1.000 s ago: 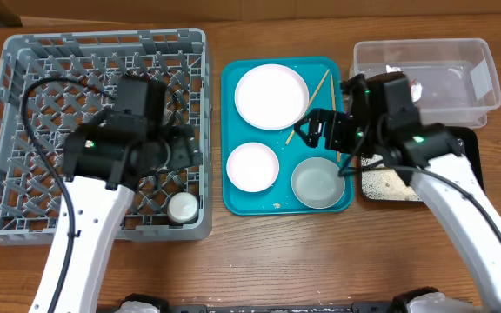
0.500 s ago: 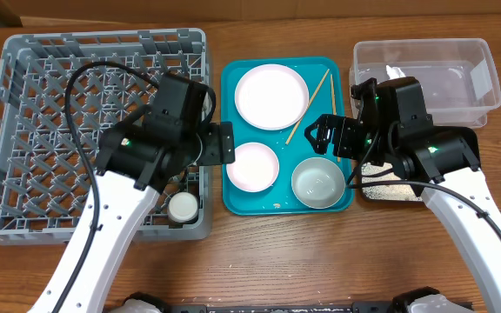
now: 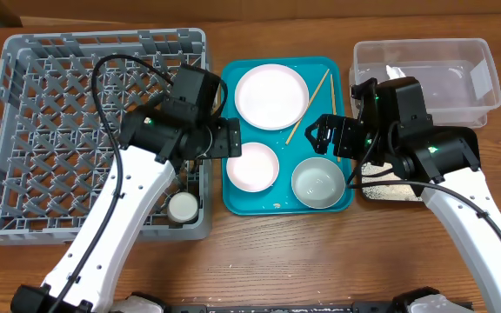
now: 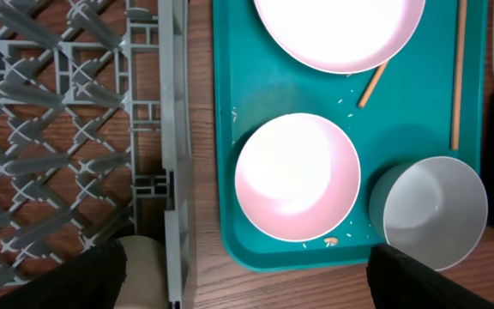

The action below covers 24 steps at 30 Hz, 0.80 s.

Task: Sort waste into correct bins and load items into the dishwasher
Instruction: 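Move the left gripper to the small white plate and grasp its rim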

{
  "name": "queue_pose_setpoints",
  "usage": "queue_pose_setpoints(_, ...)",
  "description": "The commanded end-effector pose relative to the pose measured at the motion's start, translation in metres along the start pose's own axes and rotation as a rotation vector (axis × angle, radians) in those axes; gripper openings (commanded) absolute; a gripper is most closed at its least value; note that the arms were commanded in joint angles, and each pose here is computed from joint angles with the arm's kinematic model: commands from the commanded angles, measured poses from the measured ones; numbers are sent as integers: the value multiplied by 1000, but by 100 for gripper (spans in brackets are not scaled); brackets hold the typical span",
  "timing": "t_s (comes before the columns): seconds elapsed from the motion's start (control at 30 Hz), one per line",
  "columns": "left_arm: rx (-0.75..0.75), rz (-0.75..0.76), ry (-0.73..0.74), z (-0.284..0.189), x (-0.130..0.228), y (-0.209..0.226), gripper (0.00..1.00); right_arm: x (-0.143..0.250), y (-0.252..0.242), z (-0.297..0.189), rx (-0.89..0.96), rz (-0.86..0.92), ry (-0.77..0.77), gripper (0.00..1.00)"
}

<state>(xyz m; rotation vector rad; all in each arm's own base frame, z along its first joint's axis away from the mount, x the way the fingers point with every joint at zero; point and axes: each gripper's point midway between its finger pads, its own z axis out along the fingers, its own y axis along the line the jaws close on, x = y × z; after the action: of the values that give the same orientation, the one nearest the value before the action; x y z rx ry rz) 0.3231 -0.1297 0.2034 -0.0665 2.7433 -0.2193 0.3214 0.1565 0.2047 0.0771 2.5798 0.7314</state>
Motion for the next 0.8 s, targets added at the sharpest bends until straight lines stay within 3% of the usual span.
queue_pose_setpoints(0.0,25,52,-2,1,-3,-12,90,-7,5,-7,-4,-18,-29,100)
queue_pose_setpoints(0.77,68,204,-50,0,-5,-38,91,-4,4,-6,0,-14,-19,100)
